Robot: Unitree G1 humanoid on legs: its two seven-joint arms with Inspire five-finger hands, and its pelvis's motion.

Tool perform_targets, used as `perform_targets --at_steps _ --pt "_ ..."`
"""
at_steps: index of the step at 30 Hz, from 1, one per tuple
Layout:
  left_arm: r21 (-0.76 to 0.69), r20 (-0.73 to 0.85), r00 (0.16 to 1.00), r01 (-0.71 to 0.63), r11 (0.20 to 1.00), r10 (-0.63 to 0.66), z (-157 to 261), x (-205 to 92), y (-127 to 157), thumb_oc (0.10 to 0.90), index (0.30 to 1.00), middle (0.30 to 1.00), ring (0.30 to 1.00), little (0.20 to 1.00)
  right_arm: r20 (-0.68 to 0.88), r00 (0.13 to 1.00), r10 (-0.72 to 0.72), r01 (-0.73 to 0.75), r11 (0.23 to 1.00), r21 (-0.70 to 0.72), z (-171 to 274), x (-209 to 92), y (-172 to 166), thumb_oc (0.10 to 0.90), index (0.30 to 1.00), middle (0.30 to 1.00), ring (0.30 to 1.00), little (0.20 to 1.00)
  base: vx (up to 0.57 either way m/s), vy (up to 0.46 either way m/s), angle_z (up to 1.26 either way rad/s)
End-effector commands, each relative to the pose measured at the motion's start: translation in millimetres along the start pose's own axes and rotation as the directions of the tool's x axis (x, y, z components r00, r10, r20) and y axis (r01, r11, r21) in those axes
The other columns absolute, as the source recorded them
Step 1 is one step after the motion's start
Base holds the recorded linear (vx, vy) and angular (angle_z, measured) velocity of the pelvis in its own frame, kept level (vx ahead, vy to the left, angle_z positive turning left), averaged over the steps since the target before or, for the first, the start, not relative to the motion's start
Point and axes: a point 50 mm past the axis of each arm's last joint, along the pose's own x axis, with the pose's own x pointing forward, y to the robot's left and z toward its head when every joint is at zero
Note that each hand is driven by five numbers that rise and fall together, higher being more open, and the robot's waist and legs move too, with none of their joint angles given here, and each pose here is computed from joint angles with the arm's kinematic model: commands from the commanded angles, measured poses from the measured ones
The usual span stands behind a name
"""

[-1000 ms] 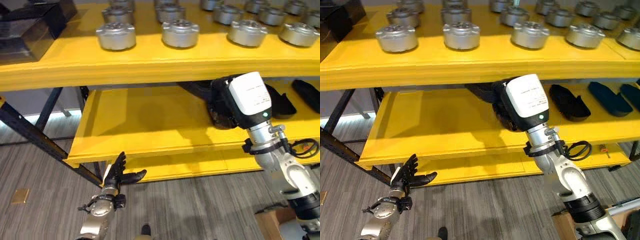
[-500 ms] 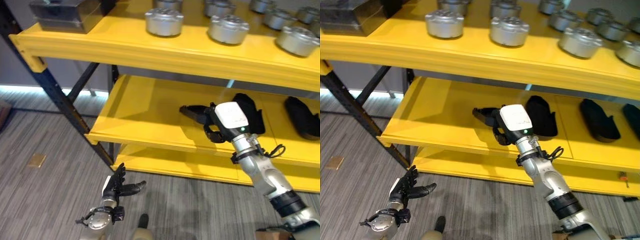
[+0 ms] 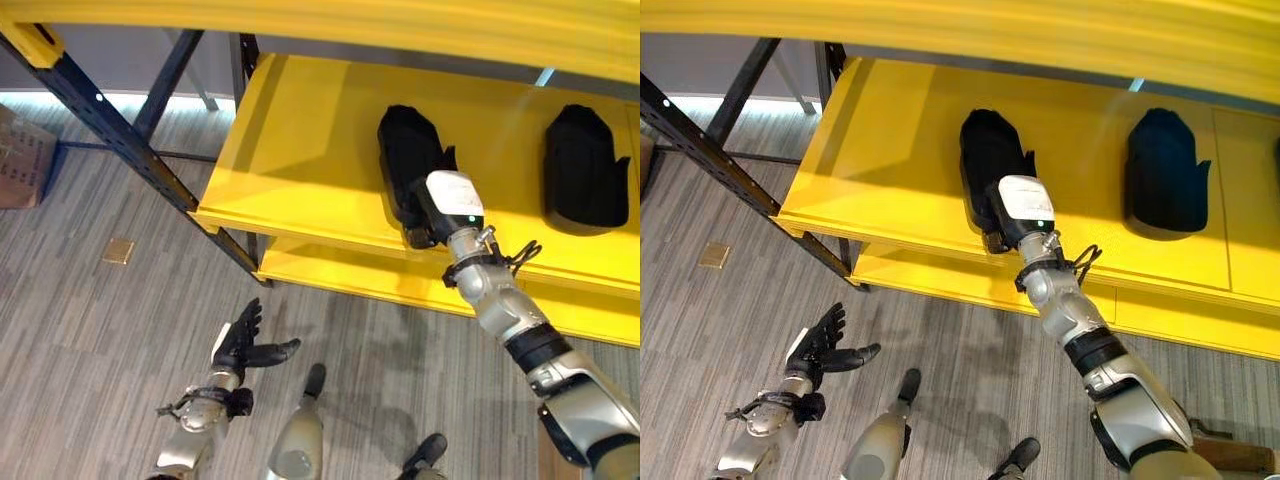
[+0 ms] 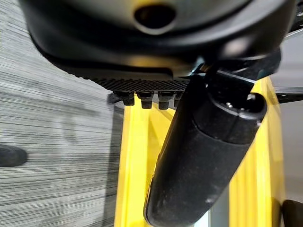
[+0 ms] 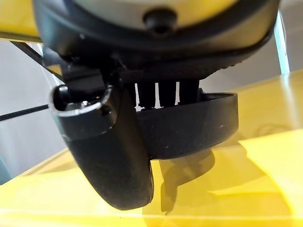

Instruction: Move parts from the plastic box to the shelf.

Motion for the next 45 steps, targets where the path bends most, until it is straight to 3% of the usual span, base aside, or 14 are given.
perform_targets --at_steps 1,11,29,40,45 --pt "-0.012 0.199 0.979 0.051 0.999 -0.048 38 4 -6 0.9 1.0 1.0 1.0 1.0 0.079 0.981 -0.176 0.173 0.984 0.043 23 27 -44 0.4 0.3 0.3 0.3 0.3 -0.02 0.026 -0.05" --pt "-0.015 0.201 0.979 0.048 0.999 -0.045 40 6 -7 0.9 1.0 1.0 1.0 1.0 -0.022 0.944 -0.329 0.328 0.93 0.169 19 40 -71 0.4 0.3 0.3 0.3 0.3 -0.02 0.018 -0.01" --pt "-0.004 0.217 0.974 0.063 0.998 -0.06 46 7 -7 0.9 1.0 1.0 1.0 1.0 -0.112 0.881 -0.46 0.472 0.84 0.266 24 57 -101 0.4 0.3 0.3 0.3 0.3 0.0 0.0 0.0" --pt "0.003 0.221 0.973 0.065 0.998 -0.064 48 8 -7 0.9 1.0 1.0 1.0 1.0 -0.169 0.861 -0.48 0.509 0.81 0.291 21 58 -99 0.4 0.3 0.3 0.3 0.3 0.0 0.004 0.03" --pt "-0.001 0.222 0.973 0.06 0.998 -0.058 49 9 -11 0.9 1.0 1.0 1.0 1.0 -0.263 0.836 -0.481 0.547 0.763 0.343 17 55 -87 0.4 0.3 0.3 0.3 0.3 0.0 0.002 0.01"
